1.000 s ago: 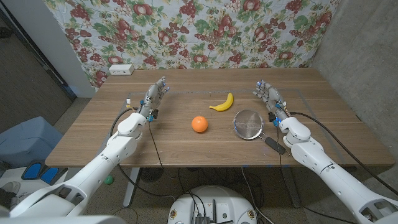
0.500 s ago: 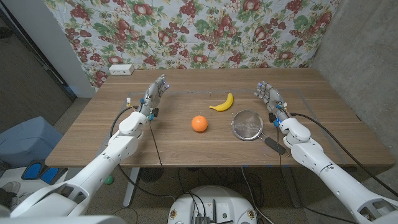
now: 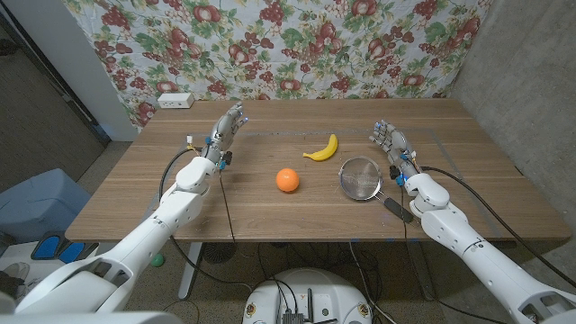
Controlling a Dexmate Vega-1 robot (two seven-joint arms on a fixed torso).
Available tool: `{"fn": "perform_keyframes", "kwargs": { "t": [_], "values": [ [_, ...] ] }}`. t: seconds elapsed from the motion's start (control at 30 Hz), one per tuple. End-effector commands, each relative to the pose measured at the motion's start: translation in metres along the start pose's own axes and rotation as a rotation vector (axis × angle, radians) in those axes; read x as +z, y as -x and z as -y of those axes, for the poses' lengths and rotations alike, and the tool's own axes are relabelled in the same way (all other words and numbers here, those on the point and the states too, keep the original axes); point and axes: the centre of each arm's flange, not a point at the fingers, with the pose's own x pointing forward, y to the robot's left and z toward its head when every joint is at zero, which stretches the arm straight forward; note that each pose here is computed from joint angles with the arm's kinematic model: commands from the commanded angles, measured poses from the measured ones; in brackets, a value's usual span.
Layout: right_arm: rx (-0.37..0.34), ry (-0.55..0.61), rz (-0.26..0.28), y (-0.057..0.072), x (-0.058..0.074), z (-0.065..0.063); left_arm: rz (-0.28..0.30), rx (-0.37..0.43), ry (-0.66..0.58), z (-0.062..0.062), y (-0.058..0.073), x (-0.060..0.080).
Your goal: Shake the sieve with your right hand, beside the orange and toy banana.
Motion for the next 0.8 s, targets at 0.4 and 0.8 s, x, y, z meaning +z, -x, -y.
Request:
{"fn": "perform_keyframes", "kwargs": {
  "t": [0.4,0.8],
  "values": [
    [-0.022,0.000,-0.017,0.005,-0.005,0.003,0.049,-0.033,-0.126,0.014,-0.018,0.019],
    [-0.023,0.015,-0.012,0.002,-0.001,0.002,0.060,-0.054,-0.169,0.018,-0.026,0.025]
  ]
}}
